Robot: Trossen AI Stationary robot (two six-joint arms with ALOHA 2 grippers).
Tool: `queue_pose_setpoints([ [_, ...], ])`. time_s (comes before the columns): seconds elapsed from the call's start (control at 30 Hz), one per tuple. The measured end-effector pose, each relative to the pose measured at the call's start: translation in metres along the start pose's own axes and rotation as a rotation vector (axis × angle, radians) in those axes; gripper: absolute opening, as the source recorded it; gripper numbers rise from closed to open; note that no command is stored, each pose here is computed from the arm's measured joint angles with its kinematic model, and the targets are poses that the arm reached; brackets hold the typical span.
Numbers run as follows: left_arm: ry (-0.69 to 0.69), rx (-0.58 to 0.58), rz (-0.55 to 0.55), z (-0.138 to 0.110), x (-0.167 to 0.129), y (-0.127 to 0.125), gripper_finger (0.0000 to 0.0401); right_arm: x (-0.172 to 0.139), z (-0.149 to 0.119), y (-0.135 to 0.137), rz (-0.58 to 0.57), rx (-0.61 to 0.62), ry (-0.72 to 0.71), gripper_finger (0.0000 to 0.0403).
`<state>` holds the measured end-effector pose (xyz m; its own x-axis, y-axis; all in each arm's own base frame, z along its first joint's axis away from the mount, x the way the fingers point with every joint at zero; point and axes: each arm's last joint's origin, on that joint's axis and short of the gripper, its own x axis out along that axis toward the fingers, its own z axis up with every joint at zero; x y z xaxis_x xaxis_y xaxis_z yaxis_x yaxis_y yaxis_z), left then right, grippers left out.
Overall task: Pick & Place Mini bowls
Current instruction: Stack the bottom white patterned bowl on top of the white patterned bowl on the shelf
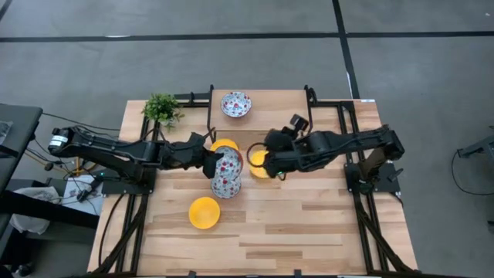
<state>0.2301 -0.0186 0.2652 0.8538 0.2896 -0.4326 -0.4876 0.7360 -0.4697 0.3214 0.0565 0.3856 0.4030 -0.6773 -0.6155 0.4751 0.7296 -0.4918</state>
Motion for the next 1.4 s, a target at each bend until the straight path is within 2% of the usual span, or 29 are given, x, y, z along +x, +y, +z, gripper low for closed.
queue_pose_setpoints([
  [0.13, -0.043, -0.011, 0.006, 0.017, -0.001, -0.002, 0.001, -0.014, -0.011, -0.022, 0.012, -0.003, -0.041, 0.0095],
  [0.27, -0.04, -0.043, 0.005, 0.034, 0.0, 0.003, 0.001, -0.018, -0.03, -0.037, 0.114, 0.013, -0.064, 0.0095],
  [0.57, -0.122, -0.118, -0.004, 0.078, -0.002, 0.009, 0.001, -0.016, -0.08, -0.065, 0.4, 0.121, -0.345, 0.0094],
  [0.8, -0.187, -0.072, 0.014, 0.122, 0.009, -0.002, 0.001, -0.011, -0.125, -0.086, 0.563, 0.211, -0.524, 0.0094],
  [1.1, -0.16, -0.061, 0.077, 0.17, 0.036, -0.002, 0.001, -0.013, -0.169, -0.097, 0.614, 0.242, -0.616, 0.0094],
  [1.2, -0.153, -0.063, 0.118, 0.186, 0.04, 0.0, 0.001, -0.014, -0.18, -0.098, 0.632, 0.262, -0.676, 0.0094],
  [1.4, -0.118, -0.086, 0.18, 0.213, 0.044, 0.008, 0.001, -0.009, -0.202, -0.095, 0.66, 0.261, -0.694, 0.0094],
])
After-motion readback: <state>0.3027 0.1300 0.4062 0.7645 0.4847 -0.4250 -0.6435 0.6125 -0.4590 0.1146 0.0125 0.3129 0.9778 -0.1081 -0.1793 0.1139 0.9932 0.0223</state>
